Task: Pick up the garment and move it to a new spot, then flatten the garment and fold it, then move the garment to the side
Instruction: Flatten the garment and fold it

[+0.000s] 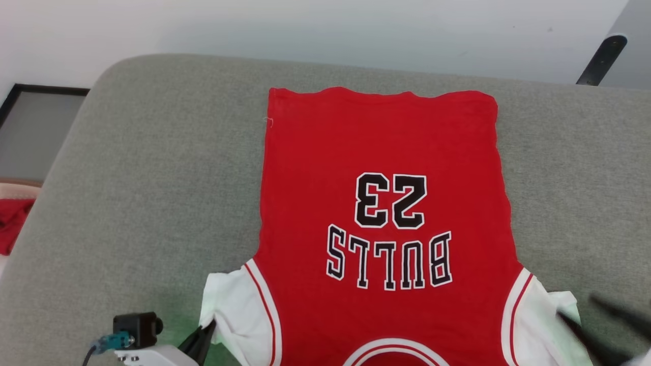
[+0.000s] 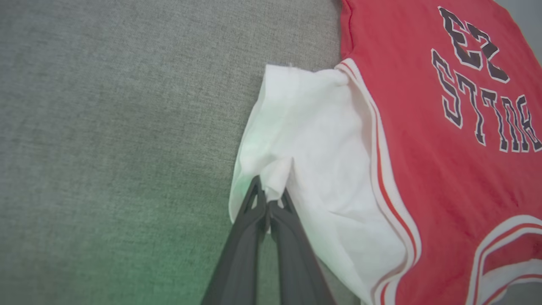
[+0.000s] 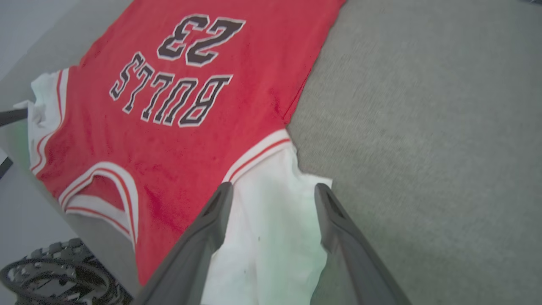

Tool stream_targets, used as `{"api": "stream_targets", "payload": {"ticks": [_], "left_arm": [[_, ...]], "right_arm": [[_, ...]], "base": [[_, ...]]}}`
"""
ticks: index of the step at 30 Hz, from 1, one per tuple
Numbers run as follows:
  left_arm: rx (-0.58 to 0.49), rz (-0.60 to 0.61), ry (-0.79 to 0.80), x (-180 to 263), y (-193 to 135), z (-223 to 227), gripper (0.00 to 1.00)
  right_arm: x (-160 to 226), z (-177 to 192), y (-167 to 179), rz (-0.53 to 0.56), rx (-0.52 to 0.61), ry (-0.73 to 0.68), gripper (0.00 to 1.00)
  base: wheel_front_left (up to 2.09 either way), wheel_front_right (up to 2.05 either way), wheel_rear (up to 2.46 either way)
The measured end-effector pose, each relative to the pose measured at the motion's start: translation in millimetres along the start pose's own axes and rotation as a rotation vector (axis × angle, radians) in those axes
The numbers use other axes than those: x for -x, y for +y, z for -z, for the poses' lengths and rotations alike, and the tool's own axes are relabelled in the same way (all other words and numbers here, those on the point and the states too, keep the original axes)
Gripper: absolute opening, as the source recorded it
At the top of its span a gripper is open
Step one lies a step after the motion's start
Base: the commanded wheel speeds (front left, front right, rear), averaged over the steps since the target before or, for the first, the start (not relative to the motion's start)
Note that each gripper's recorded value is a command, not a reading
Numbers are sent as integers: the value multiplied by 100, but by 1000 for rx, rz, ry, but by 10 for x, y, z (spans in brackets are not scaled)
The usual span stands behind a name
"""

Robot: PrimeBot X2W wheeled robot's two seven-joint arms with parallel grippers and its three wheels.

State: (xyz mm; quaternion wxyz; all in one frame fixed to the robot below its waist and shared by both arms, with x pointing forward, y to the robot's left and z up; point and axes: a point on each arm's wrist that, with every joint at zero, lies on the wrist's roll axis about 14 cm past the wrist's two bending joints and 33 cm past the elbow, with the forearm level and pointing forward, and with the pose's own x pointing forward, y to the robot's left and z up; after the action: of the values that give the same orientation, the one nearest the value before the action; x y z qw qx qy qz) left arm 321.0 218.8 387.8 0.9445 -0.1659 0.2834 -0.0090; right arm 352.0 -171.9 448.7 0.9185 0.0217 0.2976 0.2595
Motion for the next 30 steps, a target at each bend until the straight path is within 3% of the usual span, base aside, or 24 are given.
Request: {"api": "stream_targets", "payload": {"ticks": [8, 13, 21, 30], "left_arm": [[-10, 23, -39, -54, -130, -102, 0], [-16, 63, -61, -109, -290, -166, 0], [-10, 92, -88, -229, -407, -244, 0], [5, 100, -73, -427, -423, -171, 0]], "right_arm": [[-230, -1203, -22, 33, 170, -275, 100], [-566, -1720, -13, 33, 234, -324, 100], [-1214, -2111, -306, 86, 241, -175, 100], [-1886, -2021, -747, 172, 147, 126, 100]], "base": [[0, 0, 0], [0, 0, 0], [0, 0, 0], [0, 0, 0]]}}
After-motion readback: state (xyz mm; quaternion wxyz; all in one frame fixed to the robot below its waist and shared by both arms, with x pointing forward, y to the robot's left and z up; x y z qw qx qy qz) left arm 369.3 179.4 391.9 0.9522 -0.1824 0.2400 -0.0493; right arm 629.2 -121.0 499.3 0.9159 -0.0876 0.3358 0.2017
